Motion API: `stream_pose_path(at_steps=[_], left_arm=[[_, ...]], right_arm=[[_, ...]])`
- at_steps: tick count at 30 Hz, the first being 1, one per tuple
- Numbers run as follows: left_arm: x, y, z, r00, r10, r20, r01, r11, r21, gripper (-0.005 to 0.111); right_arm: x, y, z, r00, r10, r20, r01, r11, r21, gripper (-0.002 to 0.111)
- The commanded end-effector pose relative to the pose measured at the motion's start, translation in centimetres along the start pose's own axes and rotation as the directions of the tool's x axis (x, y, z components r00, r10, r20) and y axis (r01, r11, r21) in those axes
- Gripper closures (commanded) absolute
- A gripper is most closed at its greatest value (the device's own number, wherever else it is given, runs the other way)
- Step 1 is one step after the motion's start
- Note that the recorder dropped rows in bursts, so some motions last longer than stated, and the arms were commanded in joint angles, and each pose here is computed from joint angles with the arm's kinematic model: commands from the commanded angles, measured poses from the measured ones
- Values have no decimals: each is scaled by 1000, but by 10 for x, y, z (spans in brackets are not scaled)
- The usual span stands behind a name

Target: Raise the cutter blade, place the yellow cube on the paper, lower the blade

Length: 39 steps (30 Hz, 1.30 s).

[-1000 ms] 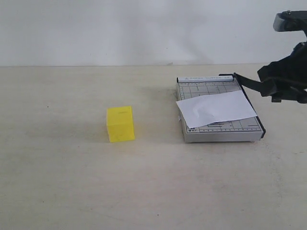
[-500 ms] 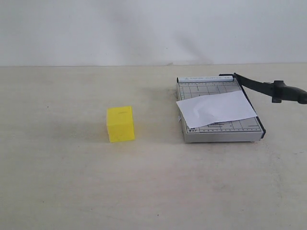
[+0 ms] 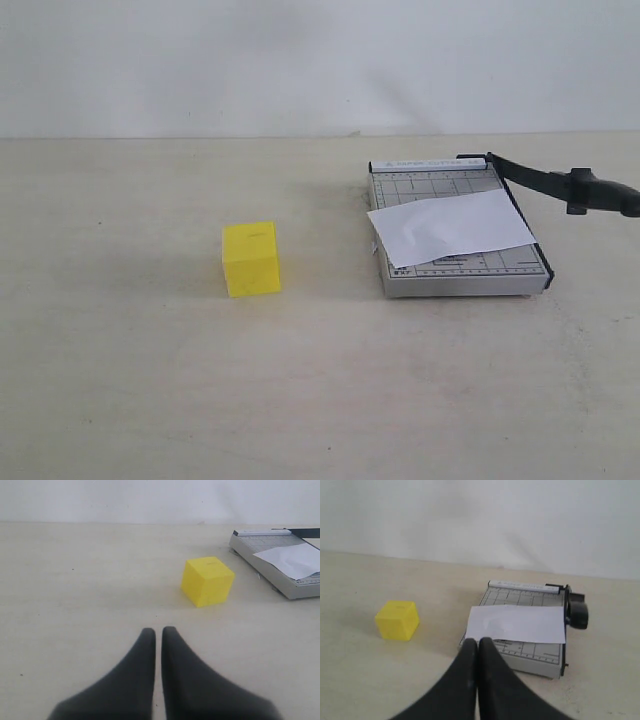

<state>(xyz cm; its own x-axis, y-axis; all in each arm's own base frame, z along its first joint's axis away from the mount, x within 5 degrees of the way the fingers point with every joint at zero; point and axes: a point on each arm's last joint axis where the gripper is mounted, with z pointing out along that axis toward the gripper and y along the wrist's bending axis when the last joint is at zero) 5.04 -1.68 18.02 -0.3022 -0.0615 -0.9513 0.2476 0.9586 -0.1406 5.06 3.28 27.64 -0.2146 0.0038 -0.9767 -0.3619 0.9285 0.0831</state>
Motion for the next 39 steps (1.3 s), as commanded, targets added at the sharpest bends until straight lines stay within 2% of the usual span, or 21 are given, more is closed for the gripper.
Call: stream_pose_path(at_steps=[1, 21, 30, 39], left_arm=[[0, 0, 0, 1000, -2, 5, 2, 1000, 4, 102], [0, 0, 0, 1000, -2, 5, 2, 1000, 4, 102], [0, 0, 0, 1000, -2, 5, 2, 1000, 4, 102], [0, 0, 0, 1000, -2, 5, 2, 1000, 4, 102]], right_arm=[[9, 4, -8, 1000, 13, 28, -12, 1000, -19, 108], [8, 4, -10, 998, 7, 61, -7, 1000, -8, 108], [42, -4, 3, 997, 65, 33, -66, 998, 23, 108], [78, -20, 13, 997, 27, 69, -37, 987, 154, 108]])
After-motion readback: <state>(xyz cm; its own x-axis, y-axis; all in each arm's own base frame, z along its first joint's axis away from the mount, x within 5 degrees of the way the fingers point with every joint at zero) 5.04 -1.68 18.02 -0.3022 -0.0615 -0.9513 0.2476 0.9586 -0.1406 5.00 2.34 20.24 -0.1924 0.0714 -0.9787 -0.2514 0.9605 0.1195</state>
